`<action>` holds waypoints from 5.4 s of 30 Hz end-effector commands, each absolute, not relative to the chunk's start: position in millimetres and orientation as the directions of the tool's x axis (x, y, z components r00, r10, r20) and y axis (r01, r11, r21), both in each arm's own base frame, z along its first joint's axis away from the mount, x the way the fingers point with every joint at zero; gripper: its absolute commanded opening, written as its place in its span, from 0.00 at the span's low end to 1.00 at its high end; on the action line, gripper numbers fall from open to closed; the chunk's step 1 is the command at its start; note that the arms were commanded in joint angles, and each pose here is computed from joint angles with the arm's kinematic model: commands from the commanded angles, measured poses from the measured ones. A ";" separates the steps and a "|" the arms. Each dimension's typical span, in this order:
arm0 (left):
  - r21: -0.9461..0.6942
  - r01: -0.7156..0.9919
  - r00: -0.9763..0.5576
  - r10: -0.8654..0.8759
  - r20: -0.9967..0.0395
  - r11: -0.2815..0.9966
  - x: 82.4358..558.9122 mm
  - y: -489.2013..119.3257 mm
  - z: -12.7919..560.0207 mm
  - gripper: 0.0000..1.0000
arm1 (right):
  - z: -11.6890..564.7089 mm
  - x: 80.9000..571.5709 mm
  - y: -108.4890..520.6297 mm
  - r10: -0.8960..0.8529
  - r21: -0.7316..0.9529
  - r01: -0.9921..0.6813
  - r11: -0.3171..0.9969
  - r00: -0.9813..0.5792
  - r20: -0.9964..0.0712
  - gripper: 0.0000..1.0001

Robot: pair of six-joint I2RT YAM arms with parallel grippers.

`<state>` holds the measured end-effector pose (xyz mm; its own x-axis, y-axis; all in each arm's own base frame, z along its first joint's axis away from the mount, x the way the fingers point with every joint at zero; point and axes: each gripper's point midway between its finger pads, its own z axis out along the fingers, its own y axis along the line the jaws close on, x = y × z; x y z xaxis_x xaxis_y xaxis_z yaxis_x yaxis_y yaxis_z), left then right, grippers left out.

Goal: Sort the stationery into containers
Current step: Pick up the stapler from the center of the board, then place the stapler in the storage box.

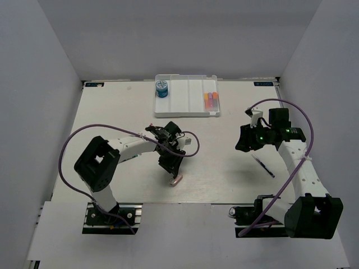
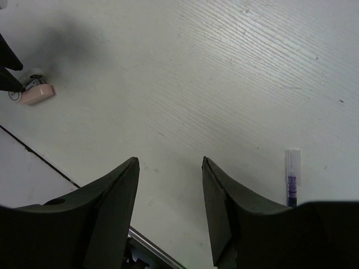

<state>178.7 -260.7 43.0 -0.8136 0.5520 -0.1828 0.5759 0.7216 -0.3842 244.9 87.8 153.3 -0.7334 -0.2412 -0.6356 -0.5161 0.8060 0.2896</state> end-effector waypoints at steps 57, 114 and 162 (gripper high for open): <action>-0.919 0.141 -0.765 -0.549 -0.337 0.368 358.9 -347.7 309.6 0.00 | 336.9 356.8 243.0 0.127 0.437 -0.635 0.637 -0.473 -0.872 0.70; -0.676 -0.020 -0.539 -0.577 -0.613 0.737 402.7 -213.1 258.3 0.98 | 300.9 444.6 212.6 0.120 0.284 -0.343 0.895 -0.428 -0.896 0.00; -0.531 0.164 -0.810 -0.194 -0.553 0.831 407.6 -143.4 184.0 0.97 | 82.3 594.5 267.8 -0.065 0.026 -0.172 0.985 -0.501 -0.863 0.00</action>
<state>410.0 -141.4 180.4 -0.8089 -0.1872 -0.5574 0.1480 0.8527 -0.5011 587.1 277.4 89.1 -0.4969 -0.1105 -0.8607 -0.2093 0.9778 -0.0046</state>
